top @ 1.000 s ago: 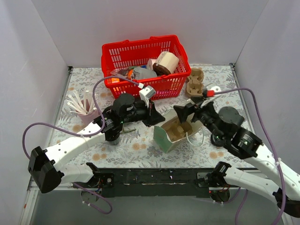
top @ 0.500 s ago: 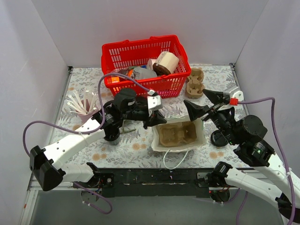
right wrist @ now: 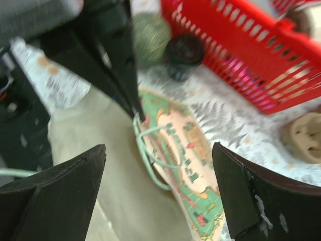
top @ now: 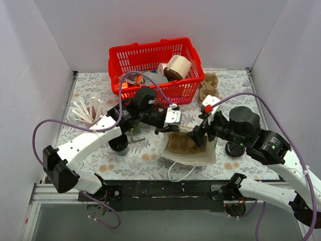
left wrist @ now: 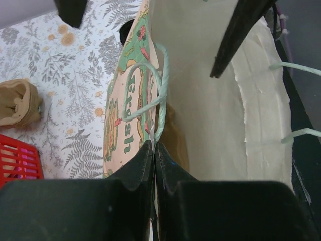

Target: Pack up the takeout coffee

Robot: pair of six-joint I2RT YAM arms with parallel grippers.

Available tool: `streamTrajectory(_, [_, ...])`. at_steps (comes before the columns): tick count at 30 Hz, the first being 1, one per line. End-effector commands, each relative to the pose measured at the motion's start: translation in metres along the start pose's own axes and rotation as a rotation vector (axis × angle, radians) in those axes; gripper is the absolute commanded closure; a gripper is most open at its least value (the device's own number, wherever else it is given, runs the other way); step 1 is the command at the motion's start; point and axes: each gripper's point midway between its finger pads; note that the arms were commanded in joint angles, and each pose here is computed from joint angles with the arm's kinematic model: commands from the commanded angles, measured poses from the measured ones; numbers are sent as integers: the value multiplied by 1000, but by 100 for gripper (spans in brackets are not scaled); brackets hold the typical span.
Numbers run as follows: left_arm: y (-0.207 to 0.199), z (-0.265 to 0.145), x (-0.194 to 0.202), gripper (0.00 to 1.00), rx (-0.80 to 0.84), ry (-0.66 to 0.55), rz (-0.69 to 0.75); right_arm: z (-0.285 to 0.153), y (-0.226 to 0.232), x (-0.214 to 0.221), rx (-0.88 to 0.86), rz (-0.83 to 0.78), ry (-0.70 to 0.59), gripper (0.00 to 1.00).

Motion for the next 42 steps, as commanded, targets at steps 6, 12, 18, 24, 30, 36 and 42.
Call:
streamTrajectory(6, [-39,-20,-27,100,82,-111,60,-4,19,61,-134,-30,207,8])
streamTrajectory(12, [-43,-17,-23,100,71,-113,-13,9,37,92,-256,-32,371,23])
streamTrajectory(18, [-43,-18,-24,93,64,-117,-29,17,35,84,-246,-45,349,58])
streamTrajectory(24, [-6,-26,-47,38,-141,-168,-150,20,16,71,-119,-28,302,94])
streamTrajectory(30, [57,-58,-62,2,-530,-194,-367,20,-15,62,101,51,291,99])
streamTrajectory(36, [86,-82,-44,2,-761,-115,-513,13,-41,45,310,183,202,99])
streamTrajectory(42, [102,-86,-1,2,-950,96,-866,21,-48,41,347,220,118,99])
Point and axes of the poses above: each gripper's point midway between its finger pads, its own z axis out along the fingers, its own y axis along the line the jaws close on, x = y × z, and after that the axes turned 9 degrees about z, right-handed
